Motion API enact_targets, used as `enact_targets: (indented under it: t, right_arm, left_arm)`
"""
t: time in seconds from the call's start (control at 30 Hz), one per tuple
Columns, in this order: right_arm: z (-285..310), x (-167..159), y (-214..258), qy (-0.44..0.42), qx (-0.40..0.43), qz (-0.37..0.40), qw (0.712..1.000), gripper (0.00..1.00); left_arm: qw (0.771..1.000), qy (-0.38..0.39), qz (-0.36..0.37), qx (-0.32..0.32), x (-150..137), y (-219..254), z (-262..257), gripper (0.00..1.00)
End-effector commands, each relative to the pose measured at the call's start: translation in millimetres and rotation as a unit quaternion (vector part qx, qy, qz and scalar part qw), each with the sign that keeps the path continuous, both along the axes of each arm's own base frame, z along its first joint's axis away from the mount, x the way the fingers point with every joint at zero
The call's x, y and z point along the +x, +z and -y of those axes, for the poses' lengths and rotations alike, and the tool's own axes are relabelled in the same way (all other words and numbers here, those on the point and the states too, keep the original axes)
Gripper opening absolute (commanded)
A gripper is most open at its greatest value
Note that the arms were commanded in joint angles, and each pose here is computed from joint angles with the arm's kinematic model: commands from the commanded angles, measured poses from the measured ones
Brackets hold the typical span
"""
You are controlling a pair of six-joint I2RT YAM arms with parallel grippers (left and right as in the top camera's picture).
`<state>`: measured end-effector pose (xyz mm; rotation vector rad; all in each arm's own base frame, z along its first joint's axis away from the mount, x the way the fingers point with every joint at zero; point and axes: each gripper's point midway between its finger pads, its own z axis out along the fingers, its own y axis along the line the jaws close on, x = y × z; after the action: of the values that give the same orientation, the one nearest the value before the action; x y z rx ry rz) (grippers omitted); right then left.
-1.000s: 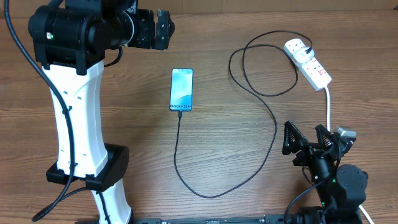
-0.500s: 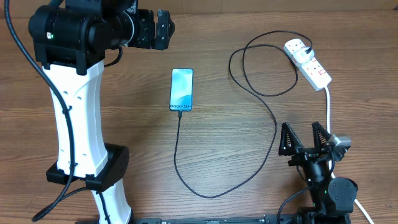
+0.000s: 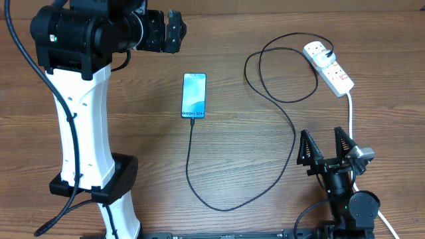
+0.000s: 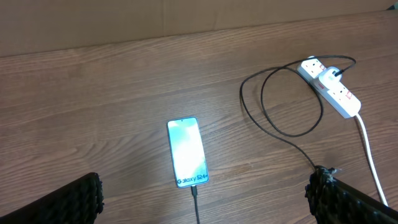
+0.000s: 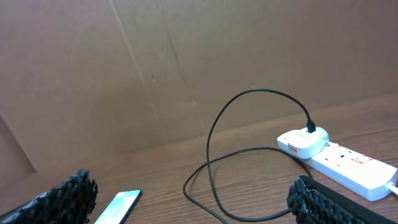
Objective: Plug charger to phone and switch on socket
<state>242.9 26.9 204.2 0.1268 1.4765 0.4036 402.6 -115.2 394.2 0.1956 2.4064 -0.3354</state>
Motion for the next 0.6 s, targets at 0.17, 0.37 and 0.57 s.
enact_targets:
  t: [0.17, 0.37, 0.57]
  right_arm:
    - [-2, 1, -29, 0.001, -0.07, -0.04, 0.997, 1.0]
    - [-1, 1, -32, -0.002, -0.078, -0.045, 0.996, 1.0]
    - [6, 2, -33, -0.022, -0.077, -0.05, 0.996, 1.0]
  left_arm:
    - [1.0, 0.005, -0.003, 0.001, 1, -2, -2, 1.0]
    - [1.0, 0.005, -0.003, 0.001, 1, -2, -2, 1.0]
    - [1.0, 0.005, -0.003, 0.001, 1, -2, -2, 1.0]
